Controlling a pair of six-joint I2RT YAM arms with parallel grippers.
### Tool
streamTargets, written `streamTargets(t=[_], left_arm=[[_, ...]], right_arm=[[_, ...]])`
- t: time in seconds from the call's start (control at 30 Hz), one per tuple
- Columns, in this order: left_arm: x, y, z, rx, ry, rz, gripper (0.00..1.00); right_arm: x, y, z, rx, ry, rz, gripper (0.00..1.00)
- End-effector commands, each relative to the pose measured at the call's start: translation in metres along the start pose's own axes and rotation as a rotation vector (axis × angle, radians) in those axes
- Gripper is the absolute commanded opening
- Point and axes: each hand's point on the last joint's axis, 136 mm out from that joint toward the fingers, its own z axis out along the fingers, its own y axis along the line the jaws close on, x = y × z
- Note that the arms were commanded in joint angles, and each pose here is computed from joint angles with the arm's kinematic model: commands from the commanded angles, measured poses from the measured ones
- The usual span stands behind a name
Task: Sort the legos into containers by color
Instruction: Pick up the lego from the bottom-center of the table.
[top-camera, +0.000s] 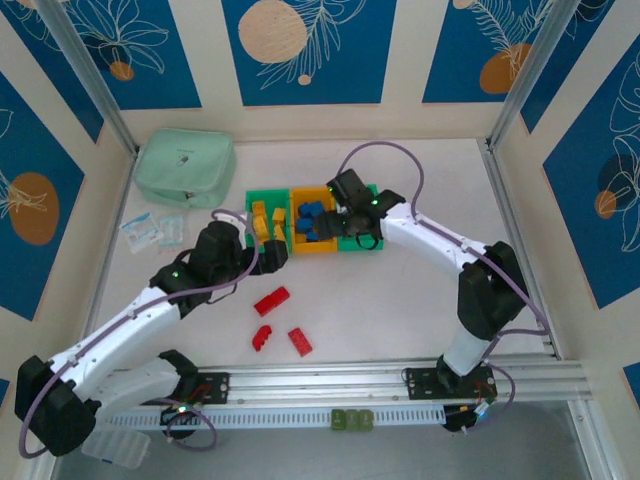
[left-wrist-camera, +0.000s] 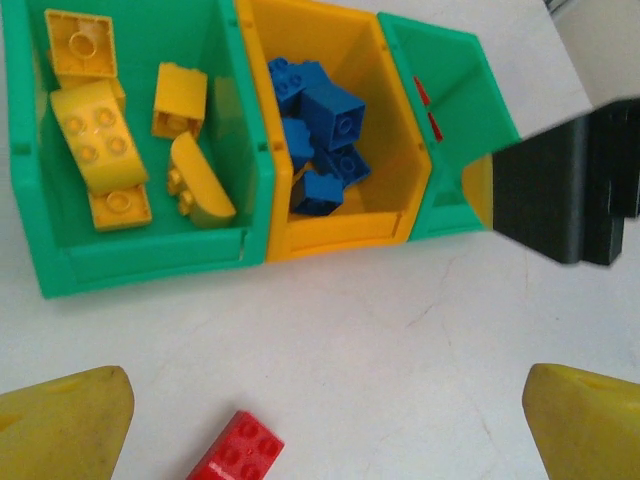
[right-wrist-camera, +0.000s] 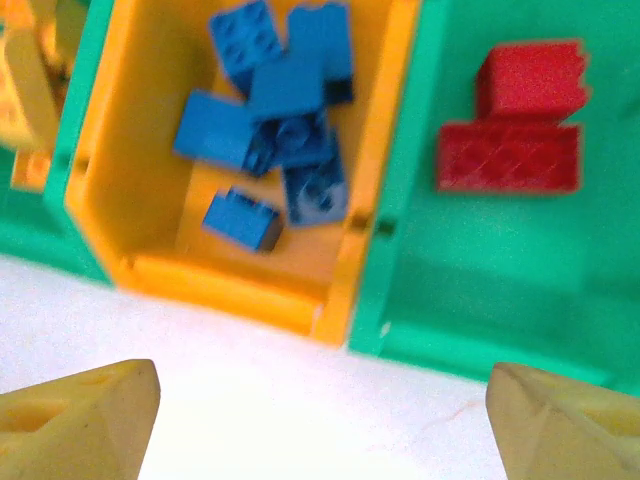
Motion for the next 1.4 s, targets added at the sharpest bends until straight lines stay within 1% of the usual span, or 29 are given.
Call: streamTargets(t=[0.0,0.27,0.37,0.53,0.7,0.83,1.07,1.17,1.37], left_arm=[[0.011,0.019,-0.01,-0.061,0.013,-0.024,0.99],[0.029,0.042,-0.031,-0.117,0.006,-0.067,0.99],[0.035,0.05,-0.039,-0.143,0.0,-0.083,0.99],[0.04,0.06,-0.052,-0.175,-0.016,-0.097,0.99],[0.042,0.066,-0.059,-0.193,-0.028,-0.104,0.99],[0.043,0.069,-0.061,-0.2,-0.033,-0.112,0.99],[0.044,0.069,-0.06,-0.201,-0.035,-0.114,0.99],[0.042,0.069,-0.059,-0.198,-0.042,-0.116,0.99],[0.041,0.067,-0.056,-0.193,-0.038,-0.116,0.99]], right_arm=[[0.028,0.027,-0.008,-0.062,0.052,-0.006,0.86],[0.079,0.098,0.006,-0.144,0.11,-0.096,0.87],[0.095,0.116,0.016,-0.166,0.142,-0.108,0.88],[0.11,0.138,0.033,-0.182,0.172,-0.15,0.89],[0.118,0.148,0.048,-0.184,0.198,-0.186,0.9],[0.122,0.148,0.06,-0.146,0.211,-0.202,0.9],[0.137,0.147,0.071,-0.132,0.233,-0.267,0.87],[0.143,0.145,0.075,-0.13,0.248,-0.27,0.84],[0.143,0.146,0.077,-0.131,0.246,-0.278,0.81]])
